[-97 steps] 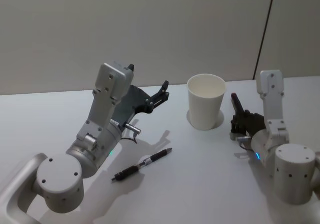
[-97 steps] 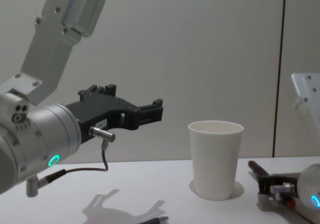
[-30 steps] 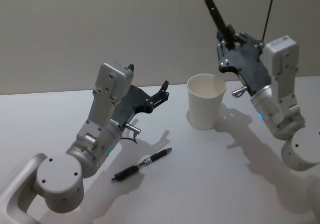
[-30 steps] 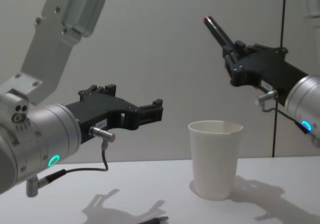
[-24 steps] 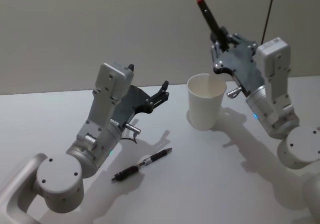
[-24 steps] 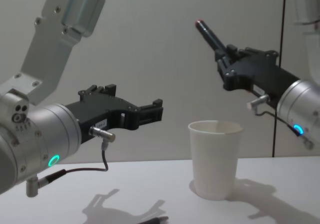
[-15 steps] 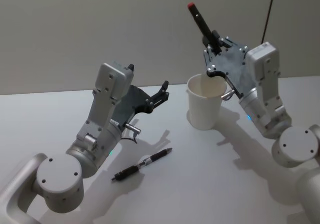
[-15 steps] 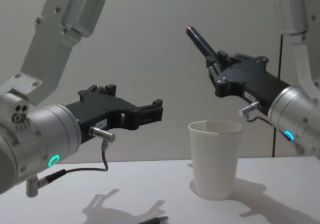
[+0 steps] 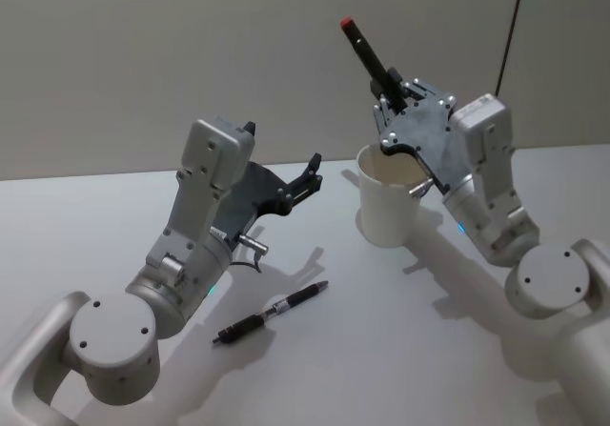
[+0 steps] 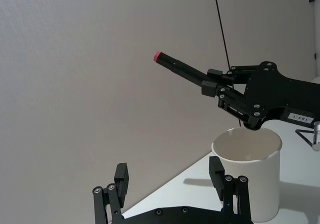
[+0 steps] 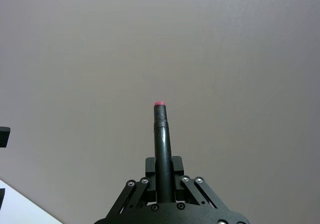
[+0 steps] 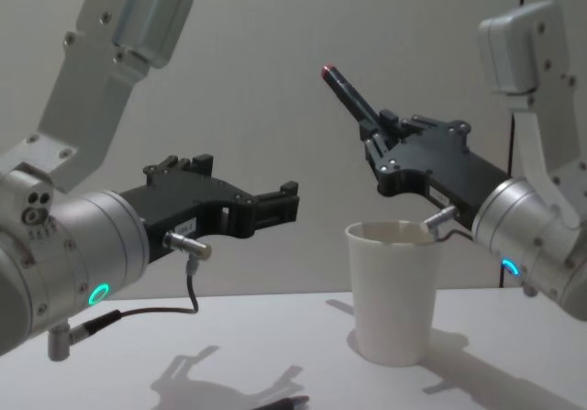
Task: Place the pen into the pen holder.
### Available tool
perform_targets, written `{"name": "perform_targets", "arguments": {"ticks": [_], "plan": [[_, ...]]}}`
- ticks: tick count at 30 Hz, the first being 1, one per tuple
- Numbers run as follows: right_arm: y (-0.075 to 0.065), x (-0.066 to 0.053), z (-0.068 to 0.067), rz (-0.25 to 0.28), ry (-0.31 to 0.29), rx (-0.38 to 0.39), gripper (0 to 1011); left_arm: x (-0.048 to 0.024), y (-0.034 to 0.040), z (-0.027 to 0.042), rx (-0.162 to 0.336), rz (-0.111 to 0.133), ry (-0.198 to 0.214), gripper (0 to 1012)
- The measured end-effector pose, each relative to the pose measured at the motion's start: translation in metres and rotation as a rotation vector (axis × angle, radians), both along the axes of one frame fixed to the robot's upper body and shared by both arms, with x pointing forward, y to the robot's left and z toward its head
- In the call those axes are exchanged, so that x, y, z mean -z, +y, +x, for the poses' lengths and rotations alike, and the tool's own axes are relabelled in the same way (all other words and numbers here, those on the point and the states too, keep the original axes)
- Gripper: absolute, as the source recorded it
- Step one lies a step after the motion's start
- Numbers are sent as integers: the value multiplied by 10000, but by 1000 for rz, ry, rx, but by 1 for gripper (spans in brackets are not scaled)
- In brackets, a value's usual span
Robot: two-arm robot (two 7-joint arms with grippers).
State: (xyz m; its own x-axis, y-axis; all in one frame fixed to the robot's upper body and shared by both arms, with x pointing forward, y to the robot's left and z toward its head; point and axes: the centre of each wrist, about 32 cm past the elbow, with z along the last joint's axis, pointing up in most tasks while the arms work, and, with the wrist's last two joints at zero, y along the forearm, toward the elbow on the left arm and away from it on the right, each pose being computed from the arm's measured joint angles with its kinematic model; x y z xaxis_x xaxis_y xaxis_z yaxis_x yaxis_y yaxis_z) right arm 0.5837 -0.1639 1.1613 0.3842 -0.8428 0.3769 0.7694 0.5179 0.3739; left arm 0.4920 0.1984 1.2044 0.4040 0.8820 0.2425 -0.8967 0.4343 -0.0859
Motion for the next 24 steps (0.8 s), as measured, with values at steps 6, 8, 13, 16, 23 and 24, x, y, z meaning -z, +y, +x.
{"name": "perform_targets", "arguments": {"ticks": [6,8,13,16,23,24], "plan": [[19,60,25,-4,-2,-12,181,0,0,0,0,0,0,1001],[25,81,31,-6,-1,-16,181,0,0,0,0,0,0,1001],[39,127,35,-7,2,-23,181,0,0,0,0,0,0,1001],[46,147,34,-7,4,-26,181,0,0,0,0,0,0,1001],[54,172,35,-7,6,-29,286,0,0,0,0,0,0,1001],[55,176,35,-7,7,-29,299,0,0,0,0,0,0,1001]]}}
